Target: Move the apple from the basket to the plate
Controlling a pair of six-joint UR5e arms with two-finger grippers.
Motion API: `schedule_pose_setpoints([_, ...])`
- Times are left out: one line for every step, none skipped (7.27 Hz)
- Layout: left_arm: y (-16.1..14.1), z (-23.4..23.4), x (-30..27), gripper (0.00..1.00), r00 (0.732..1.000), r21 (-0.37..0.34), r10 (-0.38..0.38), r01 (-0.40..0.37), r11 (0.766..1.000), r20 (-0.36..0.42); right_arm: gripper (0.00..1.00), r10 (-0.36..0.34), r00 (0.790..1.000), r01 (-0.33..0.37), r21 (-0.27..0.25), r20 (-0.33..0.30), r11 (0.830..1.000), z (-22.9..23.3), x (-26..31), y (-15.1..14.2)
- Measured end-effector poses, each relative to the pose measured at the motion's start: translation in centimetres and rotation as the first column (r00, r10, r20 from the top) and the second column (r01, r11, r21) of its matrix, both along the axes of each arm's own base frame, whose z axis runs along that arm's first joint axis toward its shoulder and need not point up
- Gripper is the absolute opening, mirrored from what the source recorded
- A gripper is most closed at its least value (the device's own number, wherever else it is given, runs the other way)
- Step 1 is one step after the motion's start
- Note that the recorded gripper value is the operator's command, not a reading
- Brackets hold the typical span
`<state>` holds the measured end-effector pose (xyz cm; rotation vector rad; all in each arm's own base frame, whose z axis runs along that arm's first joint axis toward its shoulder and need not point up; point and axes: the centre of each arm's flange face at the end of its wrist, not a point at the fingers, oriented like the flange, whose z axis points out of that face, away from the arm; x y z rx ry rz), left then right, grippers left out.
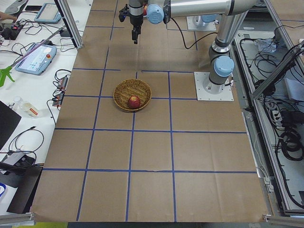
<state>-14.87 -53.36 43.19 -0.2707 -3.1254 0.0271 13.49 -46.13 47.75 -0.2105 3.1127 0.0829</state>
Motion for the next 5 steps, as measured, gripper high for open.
schedule_pose_setpoints([0.00, 0.00, 0.00, 0.99, 1.000, 0.000, 0.000, 0.000, 1.000, 0.000, 1.00, -0.002, 1.000, 0.002, 0.010, 0.000, 1.000, -0.05, -0.06, -0.58])
schedule_pose_setpoints([-0.01, -0.02, 0.00, 0.99, 1.000, 0.000, 0.000, 0.000, 1.000, 0.000, 1.00, -0.003, 1.000, 0.003, 0.015, -0.001, 1.000, -0.11, -0.10, -0.81])
schedule_pose_setpoints([-0.02, -0.05, 0.00, 0.99, 1.000, 0.001, 0.000, 0.000, 1.000, 0.000, 1.00, -0.004, 1.000, 0.004, 0.016, -0.002, 1.000, -0.16, -0.12, -0.90])
schedule_pose_setpoints([-0.03, -0.05, 0.00, 0.99, 1.000, 0.001, 0.000, 0.000, 1.000, 0.000, 1.00, -0.004, 1.000, 0.004, 0.017, -0.002, 1.000, -0.16, -0.13, -0.92])
schedule_pose_setpoints([-0.03, -0.06, 0.00, 0.99, 1.000, 0.001, 0.000, 0.000, 1.000, 0.000, 1.00, -0.004, 1.000, 0.004, 0.017, -0.002, 1.000, -0.16, -0.13, -0.93])
